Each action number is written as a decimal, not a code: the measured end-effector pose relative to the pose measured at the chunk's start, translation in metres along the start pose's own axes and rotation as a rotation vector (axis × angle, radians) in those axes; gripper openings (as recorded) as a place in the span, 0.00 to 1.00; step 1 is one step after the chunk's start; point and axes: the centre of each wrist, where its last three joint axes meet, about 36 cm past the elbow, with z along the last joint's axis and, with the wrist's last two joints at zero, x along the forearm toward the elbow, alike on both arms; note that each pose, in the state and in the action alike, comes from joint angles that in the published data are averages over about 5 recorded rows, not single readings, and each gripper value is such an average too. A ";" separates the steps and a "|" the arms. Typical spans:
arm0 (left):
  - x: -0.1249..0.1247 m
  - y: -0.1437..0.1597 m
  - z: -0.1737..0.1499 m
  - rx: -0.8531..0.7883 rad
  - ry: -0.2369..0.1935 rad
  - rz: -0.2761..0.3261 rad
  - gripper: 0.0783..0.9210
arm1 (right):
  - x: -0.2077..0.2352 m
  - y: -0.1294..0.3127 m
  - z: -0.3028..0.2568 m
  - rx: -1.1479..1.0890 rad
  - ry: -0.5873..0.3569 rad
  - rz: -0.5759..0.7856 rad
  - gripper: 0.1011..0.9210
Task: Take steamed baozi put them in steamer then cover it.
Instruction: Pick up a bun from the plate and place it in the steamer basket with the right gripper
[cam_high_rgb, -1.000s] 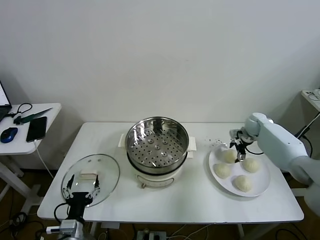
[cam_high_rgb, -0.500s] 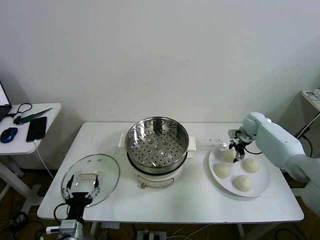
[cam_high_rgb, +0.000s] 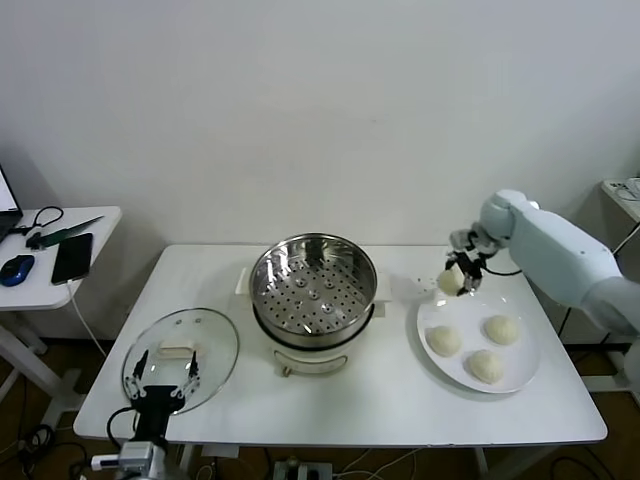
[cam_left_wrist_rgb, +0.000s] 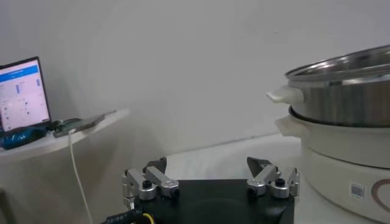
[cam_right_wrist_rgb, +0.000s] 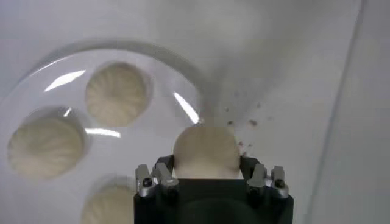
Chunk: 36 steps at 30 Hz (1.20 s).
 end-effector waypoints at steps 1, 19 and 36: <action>0.001 0.000 0.000 0.000 0.001 0.000 0.88 | 0.011 -0.009 -0.008 0.038 0.001 0.012 0.73; 0.004 0.002 -0.003 -0.005 0.000 0.006 0.88 | 0.087 -0.109 -0.220 0.824 0.050 0.109 0.74; 0.011 0.005 0.004 -0.007 0.019 0.004 0.88 | 0.015 -0.103 -0.312 1.200 0.113 0.044 0.74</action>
